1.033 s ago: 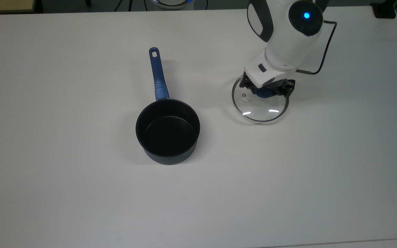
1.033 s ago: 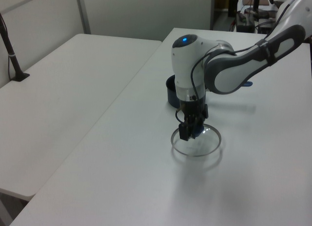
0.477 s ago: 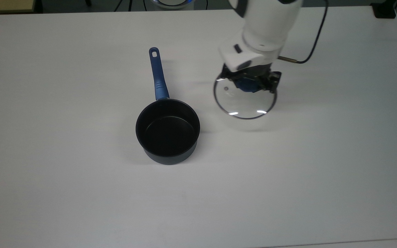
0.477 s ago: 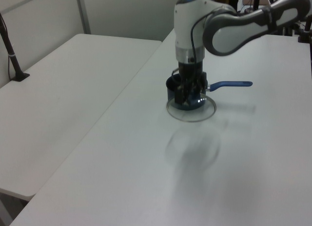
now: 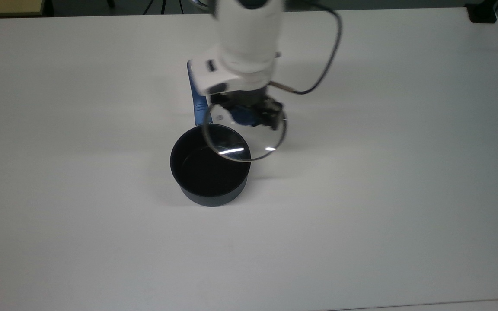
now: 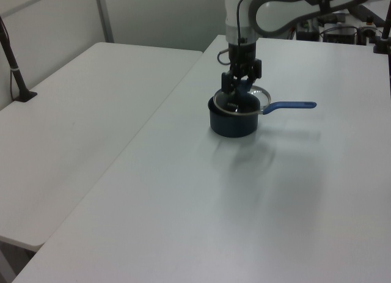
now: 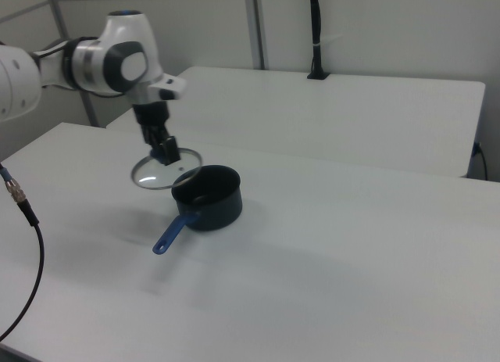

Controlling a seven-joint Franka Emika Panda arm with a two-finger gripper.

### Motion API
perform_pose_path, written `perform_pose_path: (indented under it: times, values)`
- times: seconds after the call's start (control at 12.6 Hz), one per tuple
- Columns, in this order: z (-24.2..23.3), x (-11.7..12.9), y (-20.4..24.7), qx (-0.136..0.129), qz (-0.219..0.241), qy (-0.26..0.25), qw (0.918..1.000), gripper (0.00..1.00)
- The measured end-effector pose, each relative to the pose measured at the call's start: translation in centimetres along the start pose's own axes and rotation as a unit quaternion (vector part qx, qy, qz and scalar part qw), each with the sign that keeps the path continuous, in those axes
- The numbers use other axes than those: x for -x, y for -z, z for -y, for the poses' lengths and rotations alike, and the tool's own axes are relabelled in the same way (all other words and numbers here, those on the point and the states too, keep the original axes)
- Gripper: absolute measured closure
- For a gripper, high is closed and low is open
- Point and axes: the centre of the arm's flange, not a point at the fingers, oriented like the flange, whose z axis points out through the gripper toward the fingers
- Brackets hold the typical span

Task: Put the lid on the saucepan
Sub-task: 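Lift the glass lid and carry it over the saucepan, then lower the lid onto the saucepan rim and settle it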

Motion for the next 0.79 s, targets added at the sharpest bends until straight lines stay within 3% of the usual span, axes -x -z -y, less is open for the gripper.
perform_pose_path:
  times: [0.24,0.79]
  values:
    - [-3.8,-2.5,-0.2,0.000,0.000,-0.019,0.9998,0.56]
    - [-2.6,-4.7,-4.4,0.000,-0.018,-0.024,0.9996,0.56]
